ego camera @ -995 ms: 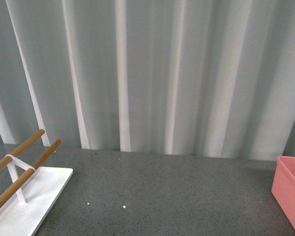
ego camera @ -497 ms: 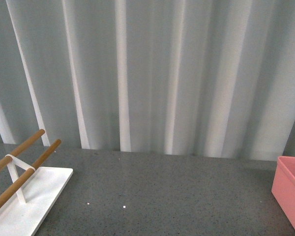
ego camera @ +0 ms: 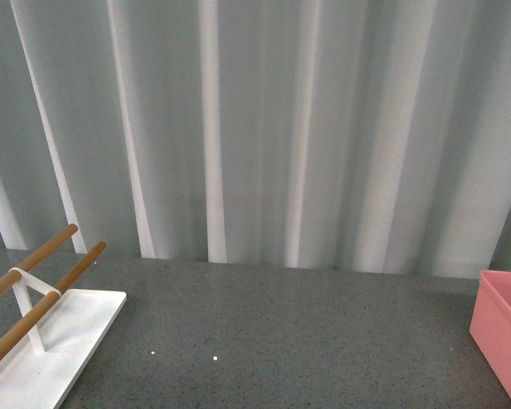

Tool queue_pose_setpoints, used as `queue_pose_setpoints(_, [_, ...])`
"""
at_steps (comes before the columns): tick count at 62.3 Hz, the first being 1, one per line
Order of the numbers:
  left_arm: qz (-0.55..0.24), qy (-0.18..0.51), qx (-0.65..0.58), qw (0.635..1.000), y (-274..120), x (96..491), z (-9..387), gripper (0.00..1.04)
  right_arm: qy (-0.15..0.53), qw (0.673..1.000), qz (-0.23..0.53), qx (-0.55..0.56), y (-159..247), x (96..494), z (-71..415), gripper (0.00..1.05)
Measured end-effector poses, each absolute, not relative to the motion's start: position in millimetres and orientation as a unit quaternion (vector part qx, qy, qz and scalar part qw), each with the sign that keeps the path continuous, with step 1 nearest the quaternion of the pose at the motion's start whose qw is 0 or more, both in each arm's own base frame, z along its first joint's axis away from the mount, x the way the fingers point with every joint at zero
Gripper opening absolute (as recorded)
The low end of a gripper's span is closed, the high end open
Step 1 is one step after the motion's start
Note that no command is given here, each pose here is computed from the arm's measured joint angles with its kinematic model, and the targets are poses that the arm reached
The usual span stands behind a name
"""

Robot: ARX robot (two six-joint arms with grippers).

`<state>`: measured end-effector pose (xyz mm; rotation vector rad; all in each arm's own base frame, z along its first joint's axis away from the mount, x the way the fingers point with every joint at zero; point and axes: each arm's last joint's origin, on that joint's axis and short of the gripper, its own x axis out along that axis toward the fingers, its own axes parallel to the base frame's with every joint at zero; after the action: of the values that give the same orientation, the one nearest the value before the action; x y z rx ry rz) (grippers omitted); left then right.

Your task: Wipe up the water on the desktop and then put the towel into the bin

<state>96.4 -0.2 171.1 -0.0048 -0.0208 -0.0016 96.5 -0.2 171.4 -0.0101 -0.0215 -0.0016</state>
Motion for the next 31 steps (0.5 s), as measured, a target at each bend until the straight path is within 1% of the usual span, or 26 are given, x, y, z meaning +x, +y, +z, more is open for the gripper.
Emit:
queue_pose_setpoints(7, [-0.001,-0.011,-0.002,1.000,-0.2,96.4,171.1,0.98,-0.010,1.000,-0.001,-0.005,-0.2,96.5,171.3,0.03])
queue_pose_setpoints(8, [-0.001,-0.011,-0.002,1.000,-0.2,96.4,171.1,0.98,-0.010,1.000,-0.001,-0.005,-0.2,96.5,171.3,0.04])
queue_pose_setpoints(9, [-0.001,-0.011,-0.002,1.000,-0.2,96.4,171.1,0.98,-0.010,1.000,-0.001,-0.005,-0.2,96.5,171.3,0.06])
queue_pose_setpoints(11, [-0.001,-0.011,-0.002,1.000,-0.2,96.4,171.1,0.98,-0.010,1.000,-0.001,-0.005,-0.2,96.5,171.3,0.14])
queue_pose_setpoints(14, [-0.001,-0.011,-0.002,1.000,-0.2,96.4,171.1,0.98,-0.010,1.000,-0.001,-0.005,-0.2,96.5,171.3,0.22])
queue_pose_setpoints(17, [-0.001,-0.011,-0.002,1.000,-0.2,96.4,171.1,0.98,-0.010,1.000,-0.001,-0.005,-0.2,96.5,171.3,0.36])
queue_pose_setpoints(19, [-0.001,-0.011,-0.002,1.000,-0.2,96.4,171.1,0.98,-0.010,1.000,-0.001,-0.005,-0.2,96.5,171.3,0.43])
queue_pose_setpoints(20, [-0.001,-0.011,-0.002,1.000,-0.2,96.4,171.1,0.98,-0.010,1.000,-0.001,-0.005,-0.2,96.5,171.3,0.45])
queue_pose_setpoints(23, [-0.001,-0.011,-0.002,1.000,-0.2,96.4,171.1,0.98,-0.010,1.000,-0.001,-0.005,-0.2,96.5,171.3,0.55])
queue_pose_setpoints(24, [-0.001,-0.011,-0.002,1.000,-0.2,96.4,171.1,0.98,-0.010,1.000,-0.001,-0.005,-0.2,96.5,171.3,0.57])
queue_pose_setpoints(27, [-0.001,-0.011,-0.002,1.000,-0.2,96.4,171.1,0.98,-0.010,1.000,-0.001,-0.005,-0.2,96.5,171.3,0.69])
queue_pose_setpoints(29, [-0.001,-0.011,-0.002,1.000,-0.2,96.4,171.1,0.98,-0.010,1.000,-0.001,-0.005,-0.2,96.5,171.3,0.73])
queue_pose_setpoints(31, [-0.001,-0.011,-0.002,1.000,-0.2,96.4,171.1,0.98,-0.010,1.000,-0.001,-0.005,-0.2,96.5,171.3,0.80])
